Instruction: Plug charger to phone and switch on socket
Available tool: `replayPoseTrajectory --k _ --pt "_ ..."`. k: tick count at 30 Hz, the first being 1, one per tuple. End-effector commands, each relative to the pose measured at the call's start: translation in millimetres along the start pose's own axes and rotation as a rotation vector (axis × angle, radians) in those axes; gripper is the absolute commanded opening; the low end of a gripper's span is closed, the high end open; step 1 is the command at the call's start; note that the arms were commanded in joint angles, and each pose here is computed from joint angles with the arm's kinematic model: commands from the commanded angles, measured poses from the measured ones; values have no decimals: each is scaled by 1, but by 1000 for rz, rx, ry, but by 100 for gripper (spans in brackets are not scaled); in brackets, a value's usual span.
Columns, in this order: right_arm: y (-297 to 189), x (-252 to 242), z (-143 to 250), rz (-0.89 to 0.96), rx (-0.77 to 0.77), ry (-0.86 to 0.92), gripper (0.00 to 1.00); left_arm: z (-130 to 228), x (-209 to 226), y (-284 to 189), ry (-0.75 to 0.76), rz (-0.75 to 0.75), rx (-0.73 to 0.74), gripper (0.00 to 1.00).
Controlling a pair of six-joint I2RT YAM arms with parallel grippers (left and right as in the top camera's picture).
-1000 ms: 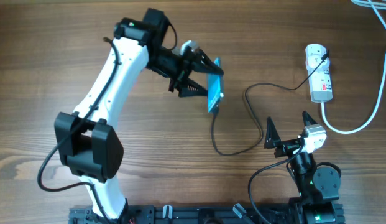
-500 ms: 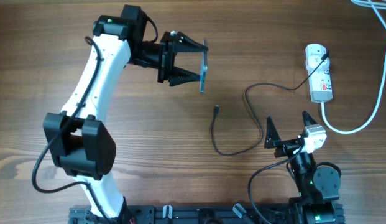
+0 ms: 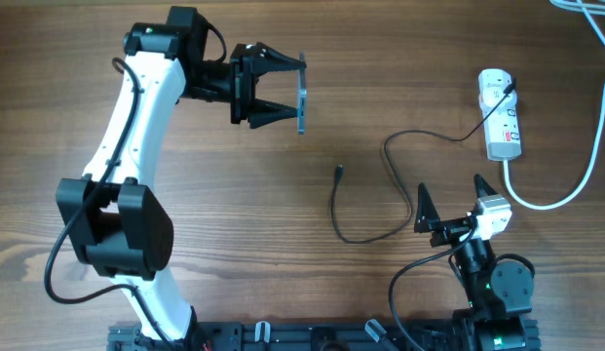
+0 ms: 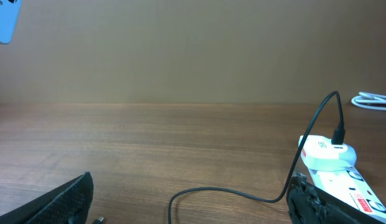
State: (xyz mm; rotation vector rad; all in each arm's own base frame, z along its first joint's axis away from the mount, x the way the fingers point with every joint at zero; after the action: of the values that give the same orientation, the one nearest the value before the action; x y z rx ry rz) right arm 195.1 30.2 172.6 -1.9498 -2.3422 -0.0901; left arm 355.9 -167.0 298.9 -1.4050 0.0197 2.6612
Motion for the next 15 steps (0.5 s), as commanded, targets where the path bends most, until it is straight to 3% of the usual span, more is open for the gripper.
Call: replayPoseTrajectory --k 1,15 --pt "-1 -2 -2 17 -14 -15 100 20 -18 -3 47 49 28 57" --pt "-1 -2 -2 17 -14 -15 100 20 -17 -3 43 49 28 56"
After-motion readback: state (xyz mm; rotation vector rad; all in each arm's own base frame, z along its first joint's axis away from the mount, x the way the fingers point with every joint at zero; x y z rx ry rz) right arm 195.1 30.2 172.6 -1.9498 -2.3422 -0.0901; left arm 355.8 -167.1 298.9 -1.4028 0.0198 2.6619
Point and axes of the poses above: each gripper's point midway between its finger pads, its own y axis out along the fingers, its own x axis along the line the jaws close on, z = x × y, the point moved 5 cm from there along -y, back along the fingers, and after that the axes turned 2 degrees about y, right-handed, at the moved point
